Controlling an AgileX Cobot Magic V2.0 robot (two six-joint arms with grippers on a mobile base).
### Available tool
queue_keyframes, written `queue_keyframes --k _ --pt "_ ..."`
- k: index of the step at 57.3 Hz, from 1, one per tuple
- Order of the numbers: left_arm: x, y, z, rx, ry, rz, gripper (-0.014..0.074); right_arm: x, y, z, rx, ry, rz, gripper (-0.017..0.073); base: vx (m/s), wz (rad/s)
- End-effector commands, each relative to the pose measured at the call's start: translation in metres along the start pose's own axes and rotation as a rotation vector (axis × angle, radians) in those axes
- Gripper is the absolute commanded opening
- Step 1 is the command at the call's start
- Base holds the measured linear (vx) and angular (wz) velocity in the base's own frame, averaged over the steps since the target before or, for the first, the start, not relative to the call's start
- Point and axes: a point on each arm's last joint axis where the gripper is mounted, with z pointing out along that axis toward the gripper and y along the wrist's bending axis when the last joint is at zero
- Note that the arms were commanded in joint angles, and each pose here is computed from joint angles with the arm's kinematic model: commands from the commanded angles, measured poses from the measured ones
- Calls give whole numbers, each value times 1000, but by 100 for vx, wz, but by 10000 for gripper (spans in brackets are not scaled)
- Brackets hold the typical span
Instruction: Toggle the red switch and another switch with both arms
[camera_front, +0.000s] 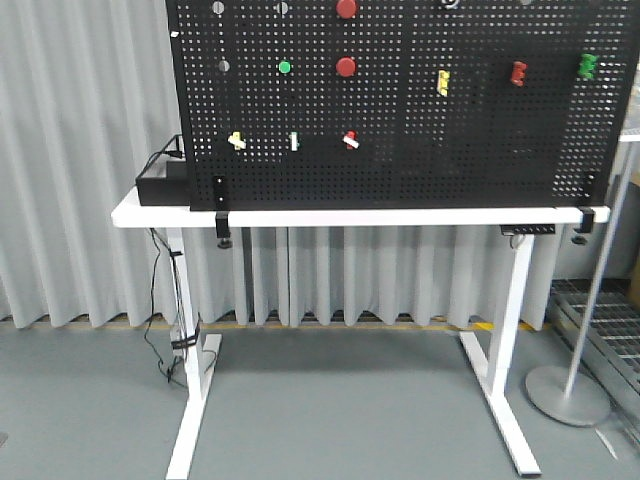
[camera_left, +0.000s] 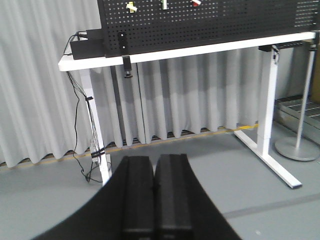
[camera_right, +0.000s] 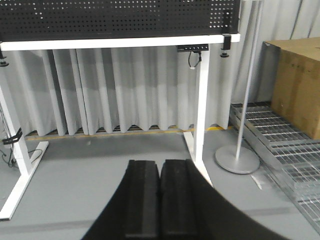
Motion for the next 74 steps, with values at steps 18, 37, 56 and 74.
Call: queue_keyframes --k 18,37,56,74 --pt "-1 0 0 -1 -68 -15 3 -6 -2 -1 21 -87 -3 -1 40 3" --pt "-1 0 0 -1 -68 -15 3 -6 -2 -1 21 -87 -3 -1 45 1" --pt "-1 0 0 -1 -68 -15 3 -6 -2 -1 22 -90 -3 -1 46 -2" --pt "-1 0 0 -1 -68 -15 3 -6 -2 -1 22 -90 -3 -1 40 1"
